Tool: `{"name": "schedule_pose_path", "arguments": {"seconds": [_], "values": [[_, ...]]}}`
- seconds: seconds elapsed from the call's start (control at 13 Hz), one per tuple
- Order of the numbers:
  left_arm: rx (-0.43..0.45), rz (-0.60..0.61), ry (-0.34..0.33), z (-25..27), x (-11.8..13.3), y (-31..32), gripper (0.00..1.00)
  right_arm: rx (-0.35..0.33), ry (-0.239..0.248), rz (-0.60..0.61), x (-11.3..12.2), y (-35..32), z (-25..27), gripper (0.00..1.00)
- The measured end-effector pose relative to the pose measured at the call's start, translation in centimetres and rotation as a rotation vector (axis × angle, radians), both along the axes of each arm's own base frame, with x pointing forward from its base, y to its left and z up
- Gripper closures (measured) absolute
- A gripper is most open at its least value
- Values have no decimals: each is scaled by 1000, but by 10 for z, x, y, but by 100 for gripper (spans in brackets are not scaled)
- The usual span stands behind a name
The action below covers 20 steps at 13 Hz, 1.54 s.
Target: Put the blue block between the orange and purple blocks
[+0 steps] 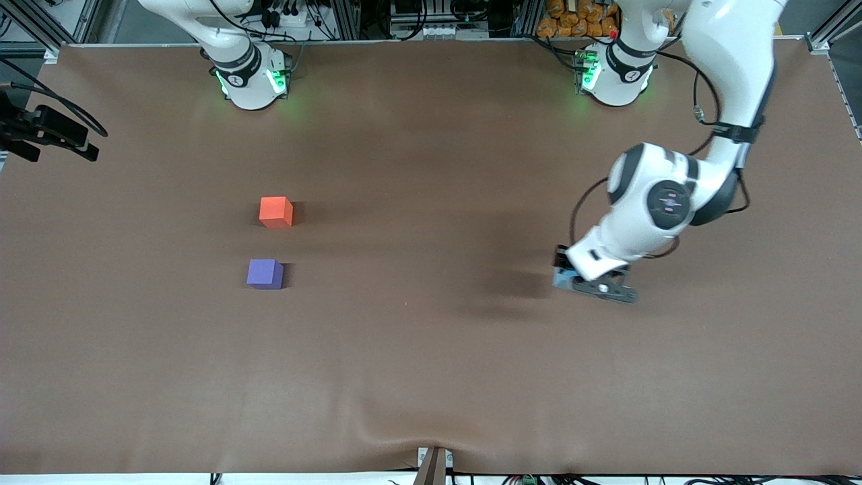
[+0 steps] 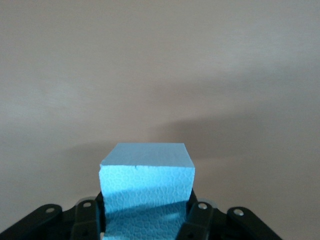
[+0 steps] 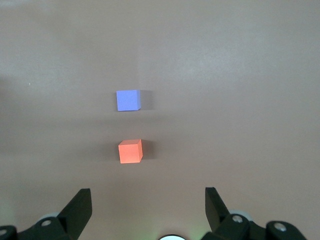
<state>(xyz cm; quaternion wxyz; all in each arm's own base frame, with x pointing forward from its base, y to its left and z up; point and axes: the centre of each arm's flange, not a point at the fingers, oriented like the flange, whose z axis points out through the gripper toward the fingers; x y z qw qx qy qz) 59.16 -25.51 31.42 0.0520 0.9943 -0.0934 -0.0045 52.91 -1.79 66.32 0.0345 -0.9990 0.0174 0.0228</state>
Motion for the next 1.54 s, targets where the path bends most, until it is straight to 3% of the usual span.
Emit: {"name": "schedule_pose_path", "arguments": {"seconds": [0.38, 0.77, 1.08, 1.23, 1.31, 1.54], "values": [[-9, 126, 57, -10, -41, -152, 45, 0, 2, 1, 0, 1, 0, 0], [-27, 203, 89, -58, -100, -297, 45, 1, 17, 1, 4, 0, -7, 0], [-23, 254, 74, -97, -143, -367, 45, 3, 67, 2, 4, 0, -17, 0], [-65, 263, 53, -106, -156, -384, 45, 3, 72, 2, 4, 0, -18, 0], [-77, 265, 49, -110, -161, -389, 41, 3, 73, 2, 4, 0, -19, 0], [-97, 274, 41, -105, -169, -399, 8, 4, 100, 2, 9, -1, -30, 0]]}}
